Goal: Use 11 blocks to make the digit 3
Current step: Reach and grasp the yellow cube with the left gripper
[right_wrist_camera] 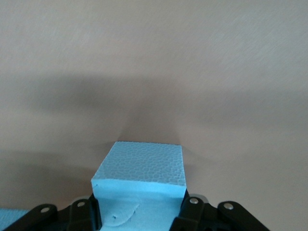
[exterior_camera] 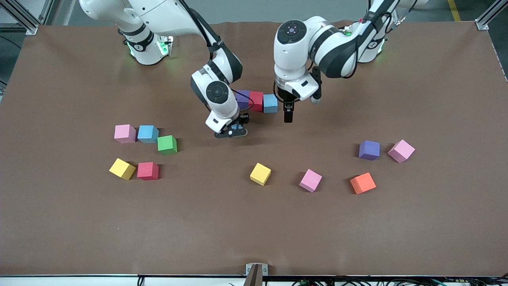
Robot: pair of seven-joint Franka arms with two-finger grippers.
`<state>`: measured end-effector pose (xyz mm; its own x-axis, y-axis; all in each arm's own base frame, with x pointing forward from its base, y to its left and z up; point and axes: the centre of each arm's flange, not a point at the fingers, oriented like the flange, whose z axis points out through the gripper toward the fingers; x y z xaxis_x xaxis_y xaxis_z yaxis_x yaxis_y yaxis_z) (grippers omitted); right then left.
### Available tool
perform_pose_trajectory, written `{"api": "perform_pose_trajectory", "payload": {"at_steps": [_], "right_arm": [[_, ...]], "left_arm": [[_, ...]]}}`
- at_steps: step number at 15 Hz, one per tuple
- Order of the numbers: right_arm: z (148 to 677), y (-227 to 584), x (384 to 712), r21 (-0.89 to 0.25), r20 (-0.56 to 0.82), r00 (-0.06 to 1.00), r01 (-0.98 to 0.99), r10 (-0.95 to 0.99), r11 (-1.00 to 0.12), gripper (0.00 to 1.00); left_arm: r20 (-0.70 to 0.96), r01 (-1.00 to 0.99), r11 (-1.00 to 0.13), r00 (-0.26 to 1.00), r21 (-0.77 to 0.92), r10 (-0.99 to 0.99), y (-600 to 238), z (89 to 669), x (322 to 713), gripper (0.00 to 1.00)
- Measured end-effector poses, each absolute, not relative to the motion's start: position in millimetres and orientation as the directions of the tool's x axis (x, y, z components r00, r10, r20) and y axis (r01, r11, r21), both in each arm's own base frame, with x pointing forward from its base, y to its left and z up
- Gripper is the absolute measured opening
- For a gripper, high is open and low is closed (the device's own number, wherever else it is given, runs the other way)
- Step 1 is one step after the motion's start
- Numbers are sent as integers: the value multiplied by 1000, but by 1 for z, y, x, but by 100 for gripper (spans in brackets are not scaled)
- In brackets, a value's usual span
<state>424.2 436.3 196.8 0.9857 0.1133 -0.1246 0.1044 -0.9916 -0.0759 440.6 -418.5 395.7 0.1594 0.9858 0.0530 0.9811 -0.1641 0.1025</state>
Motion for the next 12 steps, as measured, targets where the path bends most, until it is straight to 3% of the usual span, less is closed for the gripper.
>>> {"api": "perform_pose_trajectory", "payload": {"at_steps": [7, 12], "right_arm": [[196, 449, 399, -68, -139, 985, 98, 107, -993, 56], [196, 453, 392, -63, -144, 985, 91, 99, -994, 56]], "left_arm": [[-10, 921, -379, 381, 86, 924, -382, 434, 562, 100], [9, 834, -543, 545, 100, 839, -330, 457, 606, 100]]}}
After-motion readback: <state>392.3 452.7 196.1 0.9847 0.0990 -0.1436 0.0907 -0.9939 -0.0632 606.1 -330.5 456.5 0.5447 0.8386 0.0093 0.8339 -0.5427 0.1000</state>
